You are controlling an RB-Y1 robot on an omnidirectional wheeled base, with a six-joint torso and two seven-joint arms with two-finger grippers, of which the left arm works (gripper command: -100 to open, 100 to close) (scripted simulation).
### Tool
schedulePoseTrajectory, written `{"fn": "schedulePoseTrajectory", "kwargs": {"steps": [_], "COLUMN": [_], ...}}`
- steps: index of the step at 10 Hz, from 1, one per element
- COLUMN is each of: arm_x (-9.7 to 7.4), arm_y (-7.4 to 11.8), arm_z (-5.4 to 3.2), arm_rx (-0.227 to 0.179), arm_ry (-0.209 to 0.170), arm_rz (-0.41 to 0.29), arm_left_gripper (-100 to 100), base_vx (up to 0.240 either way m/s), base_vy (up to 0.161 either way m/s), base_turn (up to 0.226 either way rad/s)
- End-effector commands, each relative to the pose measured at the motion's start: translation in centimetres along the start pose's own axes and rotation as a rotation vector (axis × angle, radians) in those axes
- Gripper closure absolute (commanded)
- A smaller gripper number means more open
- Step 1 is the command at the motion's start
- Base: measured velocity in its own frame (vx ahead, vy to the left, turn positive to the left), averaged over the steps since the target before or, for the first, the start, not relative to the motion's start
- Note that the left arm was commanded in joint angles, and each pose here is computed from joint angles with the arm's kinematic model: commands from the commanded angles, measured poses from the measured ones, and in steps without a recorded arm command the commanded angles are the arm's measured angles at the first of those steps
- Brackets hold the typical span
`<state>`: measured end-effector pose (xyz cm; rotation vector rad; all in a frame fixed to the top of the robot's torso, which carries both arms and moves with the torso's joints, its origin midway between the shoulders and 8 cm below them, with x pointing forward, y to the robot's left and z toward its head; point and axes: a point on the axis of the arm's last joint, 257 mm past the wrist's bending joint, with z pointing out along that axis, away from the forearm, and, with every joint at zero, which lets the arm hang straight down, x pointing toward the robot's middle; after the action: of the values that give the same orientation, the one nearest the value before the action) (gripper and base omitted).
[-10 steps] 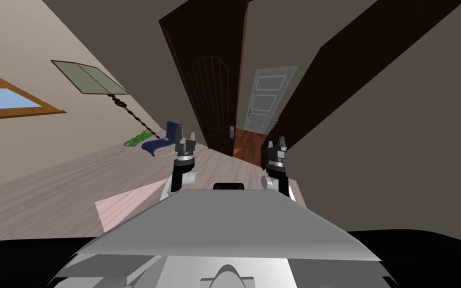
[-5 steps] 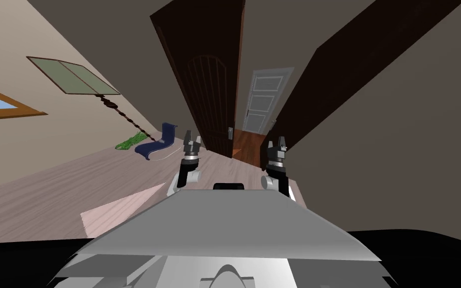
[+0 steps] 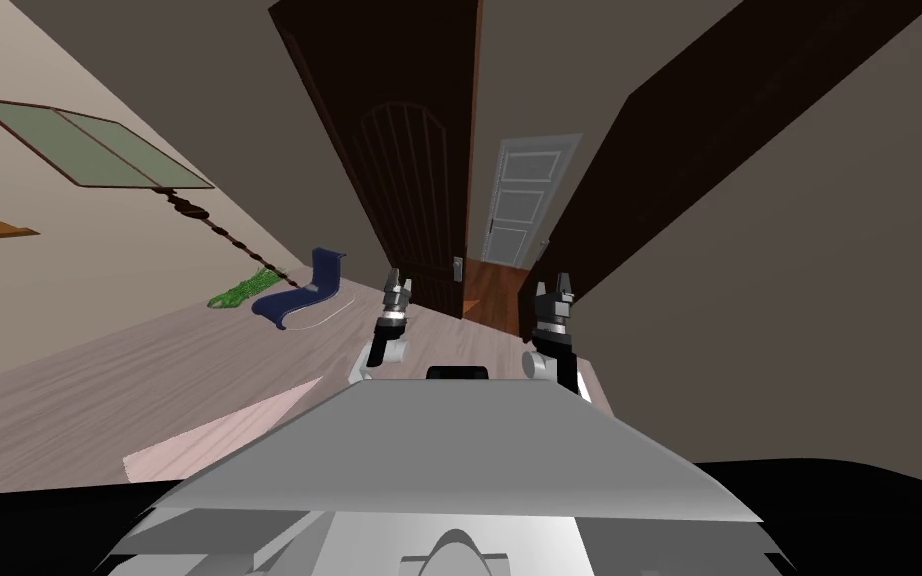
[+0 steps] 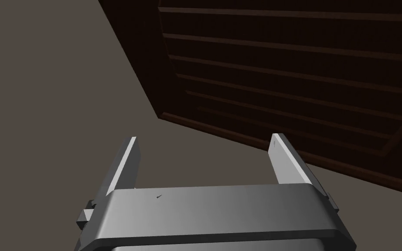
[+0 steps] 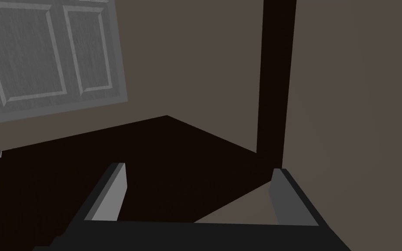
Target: Push the door open
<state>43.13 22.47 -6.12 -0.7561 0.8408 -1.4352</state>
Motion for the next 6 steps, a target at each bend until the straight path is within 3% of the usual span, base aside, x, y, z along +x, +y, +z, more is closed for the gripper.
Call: {"fn": "schedulePoseTrajectory", "kwargs": {"steps": [1,2,6], "arm_x": [0.5,0.5,1.9], "arm_y": [2.0,2.0,6.8], "arm_z": [0.11,0.11,-0.23], "arm_rx": [-0.042,-0.042,-0.141], "arm_ry": [0.008,0.008,0.03], "arm_rz": [-0.007,-0.007,-0.025], "arm_left_gripper": [-100,-100,-100], "base_vx": [0.096,0.067,0.078], "base_vy": [0.017,0.014,0.013], "base_turn": [-0.068,-0.02,-0.069]}}
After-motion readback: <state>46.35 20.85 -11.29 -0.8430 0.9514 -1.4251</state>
